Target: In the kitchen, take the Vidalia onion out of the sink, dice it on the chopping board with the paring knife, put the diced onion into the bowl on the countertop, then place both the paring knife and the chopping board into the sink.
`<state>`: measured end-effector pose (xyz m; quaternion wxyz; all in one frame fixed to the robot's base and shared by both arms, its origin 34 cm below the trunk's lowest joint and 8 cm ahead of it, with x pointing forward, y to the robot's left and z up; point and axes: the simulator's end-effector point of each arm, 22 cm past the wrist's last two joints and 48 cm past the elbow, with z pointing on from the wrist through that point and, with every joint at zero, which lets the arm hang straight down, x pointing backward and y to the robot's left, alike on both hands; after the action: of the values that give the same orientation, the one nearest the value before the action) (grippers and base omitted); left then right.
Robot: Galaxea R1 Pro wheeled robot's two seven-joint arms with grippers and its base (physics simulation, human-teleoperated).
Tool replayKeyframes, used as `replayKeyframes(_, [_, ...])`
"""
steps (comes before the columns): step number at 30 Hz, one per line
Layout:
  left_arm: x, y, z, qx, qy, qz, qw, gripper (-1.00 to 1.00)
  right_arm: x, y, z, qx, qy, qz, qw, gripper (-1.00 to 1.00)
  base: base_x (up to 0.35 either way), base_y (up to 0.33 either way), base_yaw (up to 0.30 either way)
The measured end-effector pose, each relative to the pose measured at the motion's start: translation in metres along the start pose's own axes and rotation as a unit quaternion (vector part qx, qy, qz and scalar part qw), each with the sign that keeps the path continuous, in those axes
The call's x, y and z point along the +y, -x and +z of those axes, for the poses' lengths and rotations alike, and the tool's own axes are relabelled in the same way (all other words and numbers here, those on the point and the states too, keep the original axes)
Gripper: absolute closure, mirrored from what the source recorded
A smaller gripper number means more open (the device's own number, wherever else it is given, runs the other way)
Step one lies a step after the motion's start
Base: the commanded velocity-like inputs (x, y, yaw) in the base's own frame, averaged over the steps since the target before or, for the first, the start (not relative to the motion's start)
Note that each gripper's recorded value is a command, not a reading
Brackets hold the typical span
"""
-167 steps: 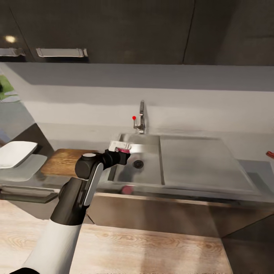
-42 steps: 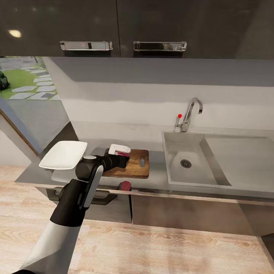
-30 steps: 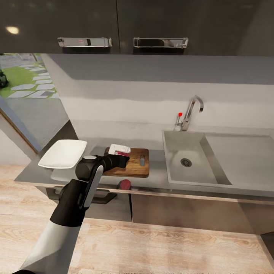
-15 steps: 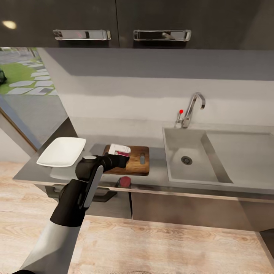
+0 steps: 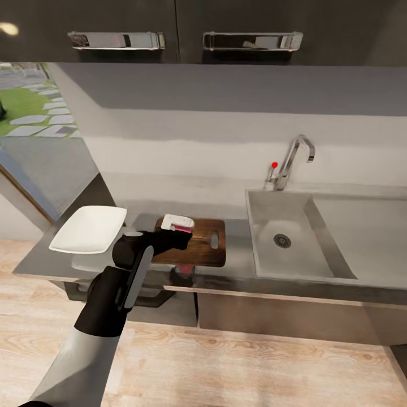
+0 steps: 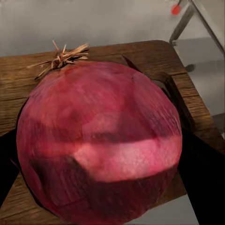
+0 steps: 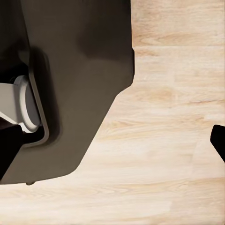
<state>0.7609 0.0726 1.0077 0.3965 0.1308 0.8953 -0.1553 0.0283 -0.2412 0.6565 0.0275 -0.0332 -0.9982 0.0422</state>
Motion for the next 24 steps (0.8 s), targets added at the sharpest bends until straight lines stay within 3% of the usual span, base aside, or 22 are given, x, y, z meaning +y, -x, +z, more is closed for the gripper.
replayKeyframes(24, [0.0014, -0.0078, 0.0059, 0.007, -0.001, -0.003, 1.0000, 1.00, -0.0003, -0.0047, -0.0008, 0.007, 0.000, -0.001, 1.0000, -1.00, 0.009, 0.003, 0.000])
